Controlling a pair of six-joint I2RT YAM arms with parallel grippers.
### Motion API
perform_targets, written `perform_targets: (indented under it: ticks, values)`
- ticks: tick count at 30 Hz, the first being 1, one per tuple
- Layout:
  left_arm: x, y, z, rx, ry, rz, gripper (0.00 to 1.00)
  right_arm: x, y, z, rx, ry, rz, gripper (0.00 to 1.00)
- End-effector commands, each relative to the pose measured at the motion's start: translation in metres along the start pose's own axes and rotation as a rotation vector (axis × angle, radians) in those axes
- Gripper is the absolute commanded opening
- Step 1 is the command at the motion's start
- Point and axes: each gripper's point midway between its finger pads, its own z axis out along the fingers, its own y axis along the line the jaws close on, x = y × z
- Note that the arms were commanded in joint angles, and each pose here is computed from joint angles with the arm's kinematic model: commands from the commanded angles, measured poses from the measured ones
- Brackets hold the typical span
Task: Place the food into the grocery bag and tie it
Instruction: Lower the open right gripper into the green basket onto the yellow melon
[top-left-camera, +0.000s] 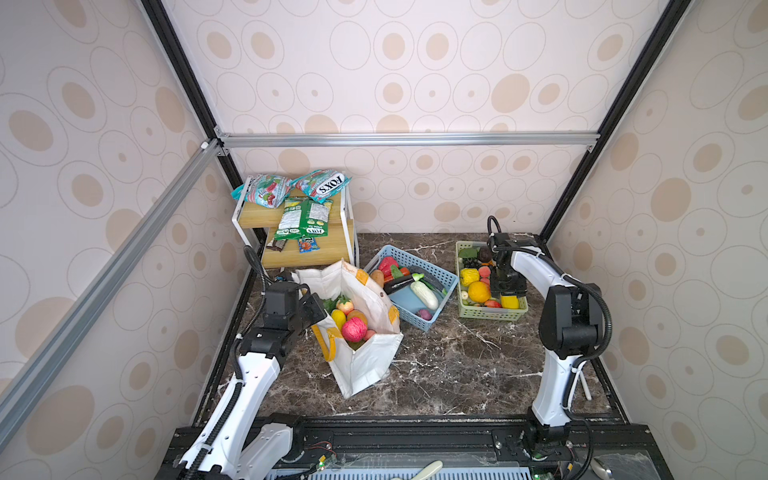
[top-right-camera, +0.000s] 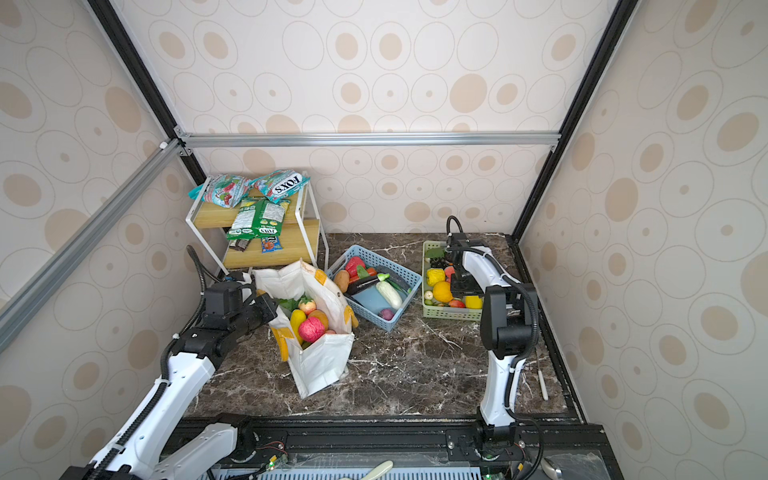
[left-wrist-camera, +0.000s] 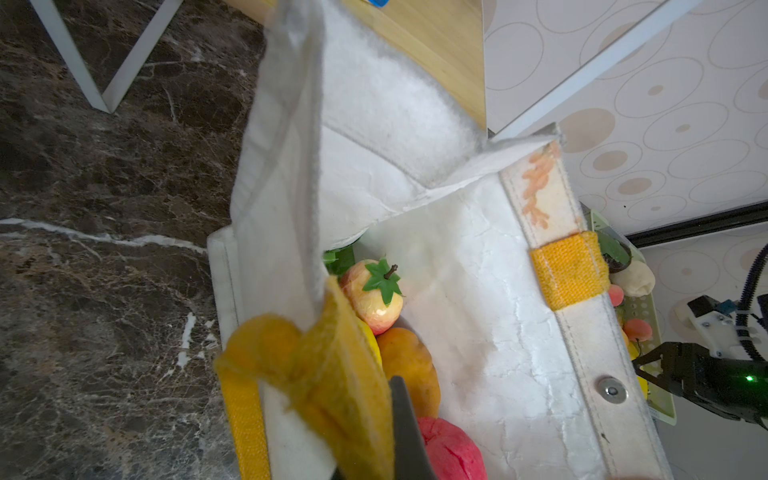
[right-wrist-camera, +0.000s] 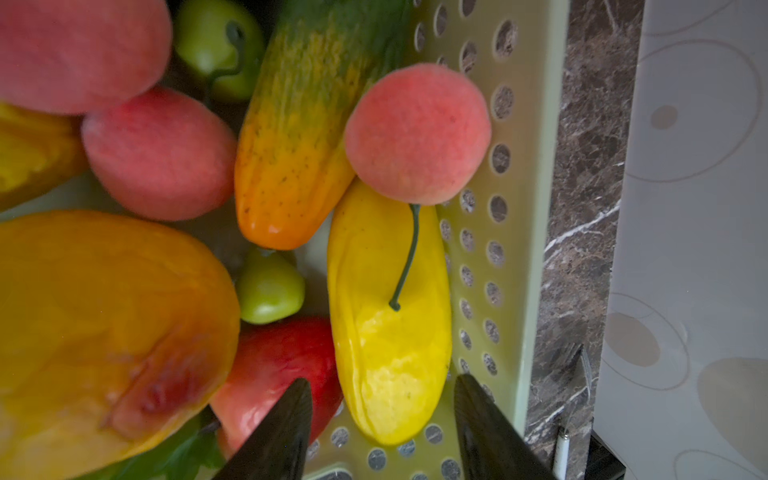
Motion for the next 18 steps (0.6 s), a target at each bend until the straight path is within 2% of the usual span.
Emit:
perform_targets:
  ticks: [1,18]
  values:
    - [-0.022,-0.007,-0.012,0.006,-0.069,0.023,0.0,0.006,-0.008,0.013,0.035,0.035,-0.011,0.58]
    - [-0.023,-0.009,-0.012,0.008,-0.069,0.022,0.0,0.009,-0.004,0.033,-0.026,0.079,0.019,0.59]
